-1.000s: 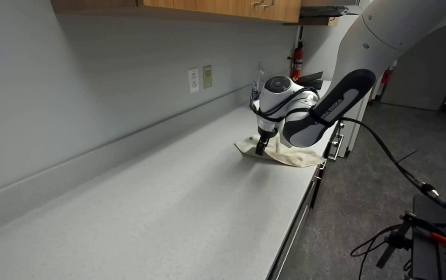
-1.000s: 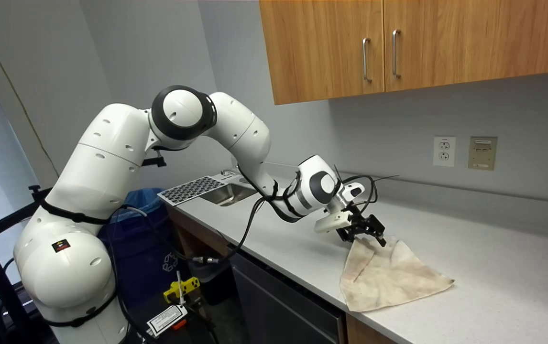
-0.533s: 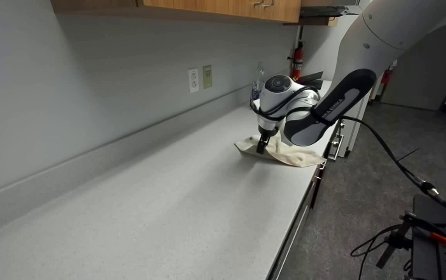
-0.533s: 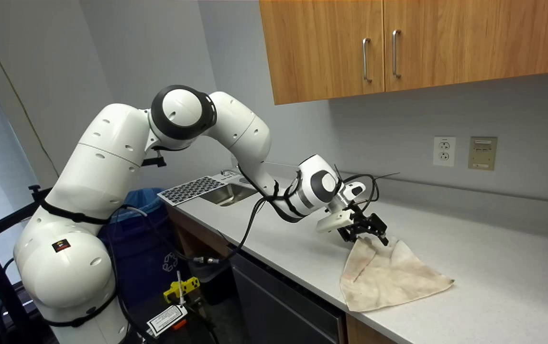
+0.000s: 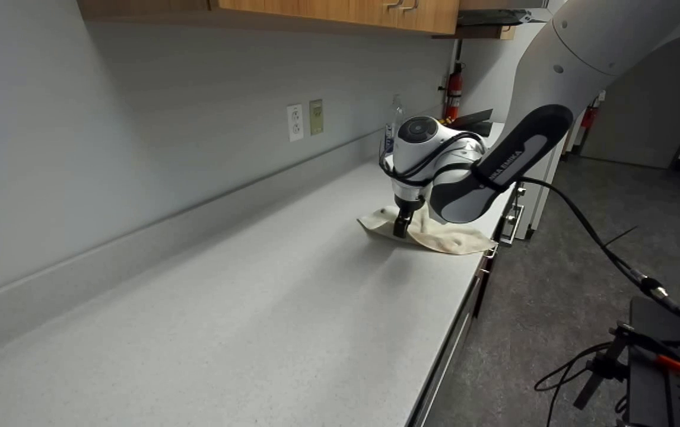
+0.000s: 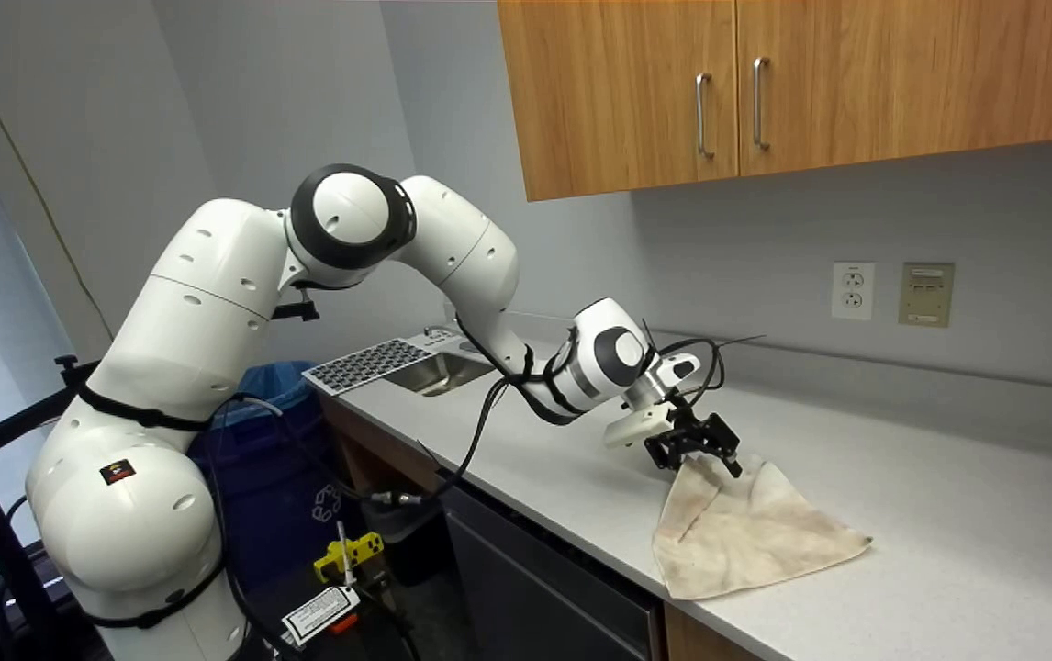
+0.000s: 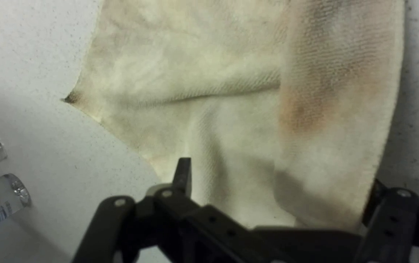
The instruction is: Lay the cloth flat on the countertop
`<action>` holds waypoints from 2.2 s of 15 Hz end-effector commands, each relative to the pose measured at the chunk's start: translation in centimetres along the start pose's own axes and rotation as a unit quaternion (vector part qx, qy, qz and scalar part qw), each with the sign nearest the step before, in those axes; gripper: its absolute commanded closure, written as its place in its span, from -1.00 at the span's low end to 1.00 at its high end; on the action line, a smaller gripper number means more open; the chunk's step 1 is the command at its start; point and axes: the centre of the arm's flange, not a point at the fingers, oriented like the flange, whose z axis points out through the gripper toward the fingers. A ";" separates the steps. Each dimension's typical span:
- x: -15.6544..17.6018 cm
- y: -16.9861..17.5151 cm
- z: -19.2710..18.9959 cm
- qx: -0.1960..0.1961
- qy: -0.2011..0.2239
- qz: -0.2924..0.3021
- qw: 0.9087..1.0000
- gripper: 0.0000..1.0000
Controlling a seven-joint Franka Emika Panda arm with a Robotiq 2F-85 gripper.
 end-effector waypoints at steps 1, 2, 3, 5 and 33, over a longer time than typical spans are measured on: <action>0.5 0.4 -0.5 -0.008 -0.017 -0.010 1.000 -1.00; 0.5 0.4 -0.5 -0.010 -0.021 -0.010 1.000 -1.00; 0.5 0.4 -0.5 -0.011 -0.024 -0.010 1.000 -1.00; 0.5 0.5 -0.6 -0.015 -0.032 -0.010 0.999 -1.00; 0.7 0.1 -0.7 -0.018 -0.050 -0.017 0.998 1.00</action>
